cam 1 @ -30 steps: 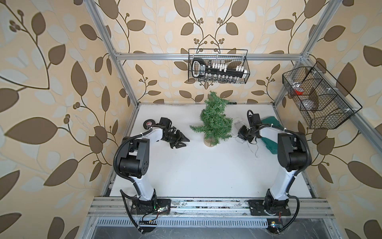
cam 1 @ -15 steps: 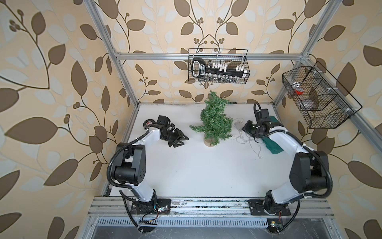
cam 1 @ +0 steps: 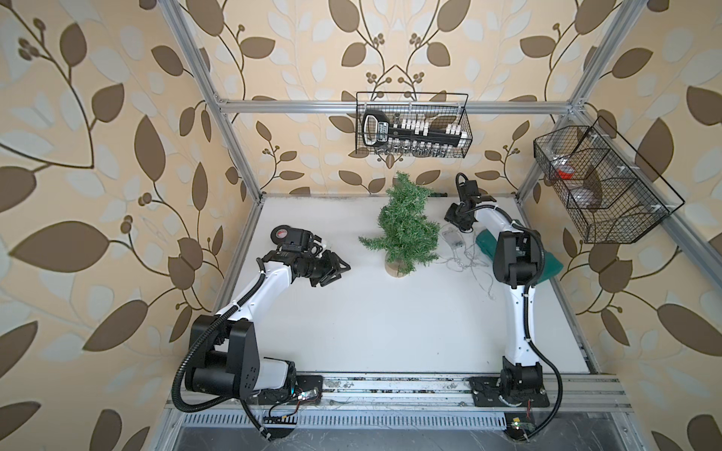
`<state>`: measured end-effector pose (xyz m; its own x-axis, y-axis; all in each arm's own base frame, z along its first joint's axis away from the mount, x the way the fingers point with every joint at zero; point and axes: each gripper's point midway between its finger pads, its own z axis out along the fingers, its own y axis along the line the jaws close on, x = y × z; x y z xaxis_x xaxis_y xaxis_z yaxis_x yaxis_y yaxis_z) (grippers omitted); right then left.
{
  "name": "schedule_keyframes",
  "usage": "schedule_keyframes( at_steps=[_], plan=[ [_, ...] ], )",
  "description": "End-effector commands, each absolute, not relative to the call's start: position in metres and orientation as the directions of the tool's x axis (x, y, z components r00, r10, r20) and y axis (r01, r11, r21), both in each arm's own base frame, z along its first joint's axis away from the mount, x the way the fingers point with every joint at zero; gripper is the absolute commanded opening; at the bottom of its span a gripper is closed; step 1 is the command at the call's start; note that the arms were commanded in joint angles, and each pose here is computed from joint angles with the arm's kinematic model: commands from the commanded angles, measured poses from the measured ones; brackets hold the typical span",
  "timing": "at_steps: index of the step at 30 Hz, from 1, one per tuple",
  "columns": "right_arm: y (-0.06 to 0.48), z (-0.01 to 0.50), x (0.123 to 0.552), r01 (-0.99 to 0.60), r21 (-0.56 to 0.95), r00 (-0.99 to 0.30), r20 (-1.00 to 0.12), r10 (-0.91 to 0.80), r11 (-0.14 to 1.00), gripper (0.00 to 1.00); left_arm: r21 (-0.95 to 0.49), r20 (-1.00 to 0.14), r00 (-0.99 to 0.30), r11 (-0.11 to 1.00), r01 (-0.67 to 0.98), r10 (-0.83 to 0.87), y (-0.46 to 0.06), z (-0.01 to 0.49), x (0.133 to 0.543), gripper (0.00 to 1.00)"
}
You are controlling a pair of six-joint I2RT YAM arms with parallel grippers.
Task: Remove string lights from the small christmas tree
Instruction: Adjust the light string at the center of the board.
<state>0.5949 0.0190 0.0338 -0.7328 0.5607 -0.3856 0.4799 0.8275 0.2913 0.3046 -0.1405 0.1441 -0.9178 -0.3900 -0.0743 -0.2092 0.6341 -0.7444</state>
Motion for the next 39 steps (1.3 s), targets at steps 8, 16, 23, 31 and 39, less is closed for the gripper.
schedule_keyframes(
  at_steps=[8, 16, 23, 31, 39],
  plan=[
    [0.029, 0.012, 0.482, 0.468, 0.225, -0.818, -0.257, 0.515, 0.855, 0.39, -0.743, -0.156, -0.928, 0.660, -0.115, -0.338, -0.142, 0.158, 0.314, 0.46],
    [0.065, 0.030, 0.336, 0.442, 0.260, -0.836, -0.228, 0.499, 0.859, 0.38, -0.732, -0.168, -0.938, 0.676, -0.088, -0.304, -0.143, 0.161, 0.322, 0.46],
    [0.062, 0.051, 0.254, 0.430, 0.293, -0.815, -0.280, 0.507, 0.854, 0.38, -0.735, -0.139, -0.945, 0.671, -0.102, -0.296, -0.144, 0.156, 0.310, 0.46],
    [0.122, 0.096, 0.265, 0.142, 0.473, -0.887, -0.329, 0.324, 0.870, 0.37, -0.696, -0.105, -0.947, 0.702, -0.148, -0.304, -0.138, 0.151, 0.308, 0.49],
    [0.208, 0.087, 0.242, -0.052, 0.556, -0.923, -0.344, 0.173, 0.830, 0.37, -0.692, -0.121, -0.938, 0.705, -0.155, -0.325, -0.135, 0.154, 0.309, 0.47]
  ],
)
